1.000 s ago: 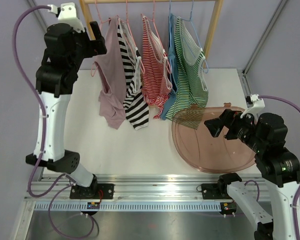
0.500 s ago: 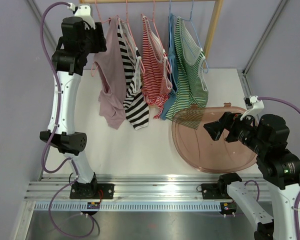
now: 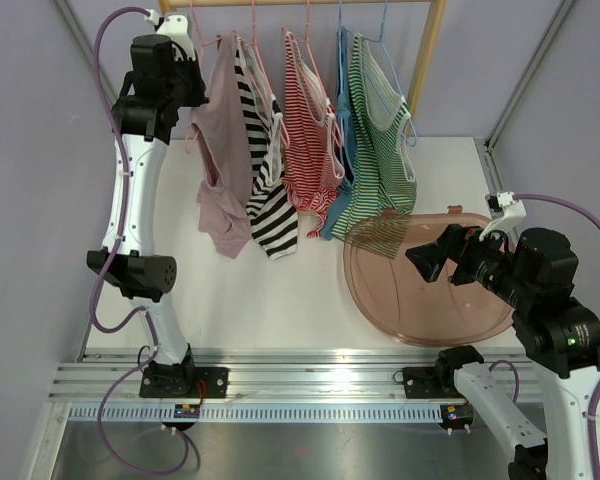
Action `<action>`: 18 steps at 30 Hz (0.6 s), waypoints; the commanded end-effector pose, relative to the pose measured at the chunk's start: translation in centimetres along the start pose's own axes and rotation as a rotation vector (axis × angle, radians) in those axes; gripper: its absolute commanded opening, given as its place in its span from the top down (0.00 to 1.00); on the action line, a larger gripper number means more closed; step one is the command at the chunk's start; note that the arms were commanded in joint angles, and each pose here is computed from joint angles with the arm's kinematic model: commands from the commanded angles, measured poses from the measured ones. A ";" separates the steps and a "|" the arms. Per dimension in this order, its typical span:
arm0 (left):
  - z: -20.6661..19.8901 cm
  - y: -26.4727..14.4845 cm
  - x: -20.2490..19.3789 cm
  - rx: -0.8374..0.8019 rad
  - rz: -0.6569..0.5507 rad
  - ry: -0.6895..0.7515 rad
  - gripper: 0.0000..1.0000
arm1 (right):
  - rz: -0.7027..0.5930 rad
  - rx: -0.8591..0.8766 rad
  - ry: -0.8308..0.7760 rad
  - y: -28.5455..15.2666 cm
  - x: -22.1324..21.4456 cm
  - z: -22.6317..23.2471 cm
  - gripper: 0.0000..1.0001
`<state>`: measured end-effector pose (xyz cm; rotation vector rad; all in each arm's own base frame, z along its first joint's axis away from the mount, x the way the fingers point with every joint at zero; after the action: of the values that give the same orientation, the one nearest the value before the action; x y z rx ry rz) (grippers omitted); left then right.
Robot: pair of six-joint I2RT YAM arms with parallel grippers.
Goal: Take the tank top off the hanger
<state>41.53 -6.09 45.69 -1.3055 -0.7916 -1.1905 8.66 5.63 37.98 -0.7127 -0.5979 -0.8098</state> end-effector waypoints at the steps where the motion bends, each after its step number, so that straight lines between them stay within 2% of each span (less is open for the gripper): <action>1: 0.2 -0.5 2.3 -0.015 -0.120 -0.007 0.99 | -0.003 0.041 -0.014 0.4 0.4 0.4 0.01; 7: 0.0 -3.0 4.5 -0.025 -0.227 -0.068 1.00 | -0.007 0.045 -0.010 0.5 0.3 0.4 0.01; 12: 0.5 -6.8 7.2 0.025 -0.349 -0.103 1.00 | -0.014 0.056 -0.011 0.3 0.3 0.5 0.00; 18: 0.6 -10.4 7.9 0.030 -0.385 -0.111 1.00 | -0.028 0.068 -0.017 -0.2 0.4 0.8 0.00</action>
<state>38.31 -6.25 49.97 -1.3330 -0.9610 -1.2452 8.71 5.75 37.79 -0.7037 -0.5968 -0.7971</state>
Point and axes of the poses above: each gripper's point midway between its finger pads, its own y axis out along the fingers, its own z axis along the line the jaws close on, x = y × z, the point moved 10 cm from there along -y, back along the fingers, and after that the axes turned 14 degrees about y, right-handed, at the moved point
